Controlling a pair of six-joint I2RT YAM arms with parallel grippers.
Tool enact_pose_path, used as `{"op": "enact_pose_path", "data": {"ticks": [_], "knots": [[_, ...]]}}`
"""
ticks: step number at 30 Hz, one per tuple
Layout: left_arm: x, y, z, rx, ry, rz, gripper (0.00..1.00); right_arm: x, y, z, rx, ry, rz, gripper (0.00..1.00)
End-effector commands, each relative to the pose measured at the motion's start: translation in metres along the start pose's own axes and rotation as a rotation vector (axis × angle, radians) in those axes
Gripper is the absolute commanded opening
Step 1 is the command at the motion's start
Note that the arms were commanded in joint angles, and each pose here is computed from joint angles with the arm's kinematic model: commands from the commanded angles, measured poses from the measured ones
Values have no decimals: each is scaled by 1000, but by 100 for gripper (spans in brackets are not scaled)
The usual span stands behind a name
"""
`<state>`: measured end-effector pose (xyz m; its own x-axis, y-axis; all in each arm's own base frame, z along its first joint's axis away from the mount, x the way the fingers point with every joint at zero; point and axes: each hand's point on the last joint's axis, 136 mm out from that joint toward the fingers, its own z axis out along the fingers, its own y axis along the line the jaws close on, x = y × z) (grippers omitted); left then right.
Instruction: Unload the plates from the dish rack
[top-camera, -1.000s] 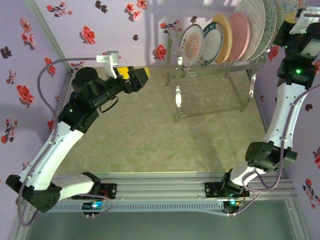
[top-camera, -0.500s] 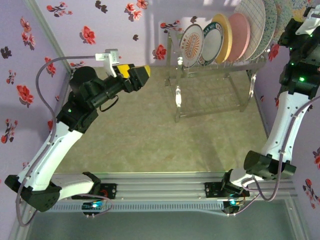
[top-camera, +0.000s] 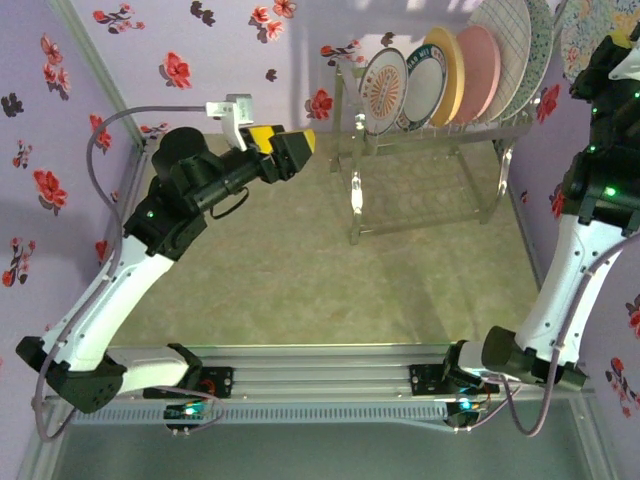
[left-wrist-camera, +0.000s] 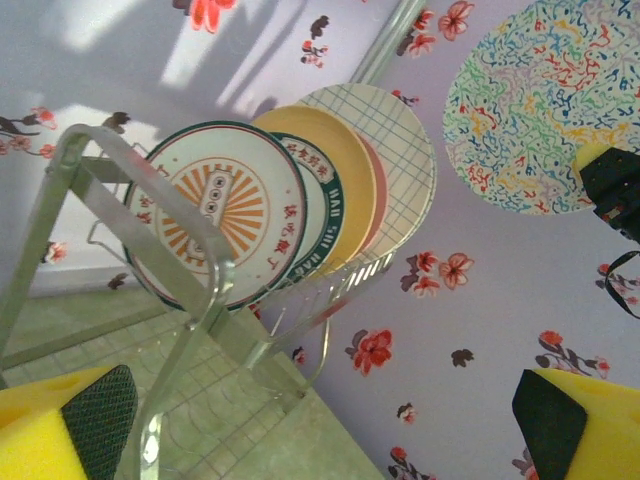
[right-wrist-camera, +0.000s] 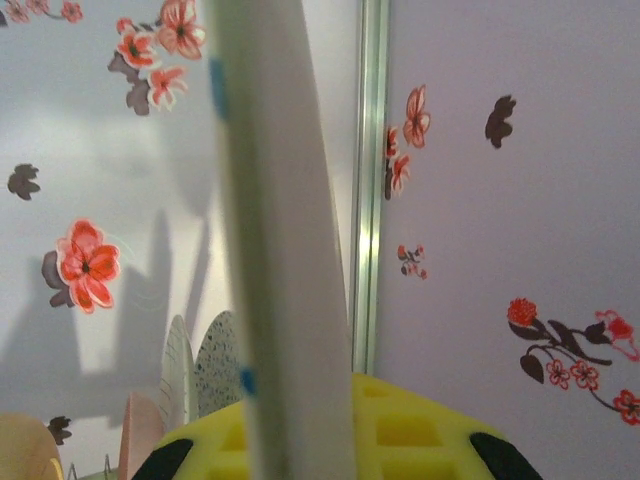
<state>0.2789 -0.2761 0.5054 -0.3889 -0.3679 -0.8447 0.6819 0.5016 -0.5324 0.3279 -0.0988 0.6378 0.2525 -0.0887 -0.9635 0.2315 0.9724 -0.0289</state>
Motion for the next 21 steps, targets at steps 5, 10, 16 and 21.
{"op": "enact_pose_path", "data": {"ticks": [5,10,16,21], "knots": [[-5,-36,14,103,-5,-37,100,-52,5,-44,0,-162,112,0],[3,-46,23,130,19,-82,99,-55,17,-62,-64,-158,215,0],[5,-56,37,156,43,-151,96,-48,38,-76,-176,-102,395,0],[5,-62,53,186,68,-229,93,-43,61,-81,-302,-41,556,0]]}}
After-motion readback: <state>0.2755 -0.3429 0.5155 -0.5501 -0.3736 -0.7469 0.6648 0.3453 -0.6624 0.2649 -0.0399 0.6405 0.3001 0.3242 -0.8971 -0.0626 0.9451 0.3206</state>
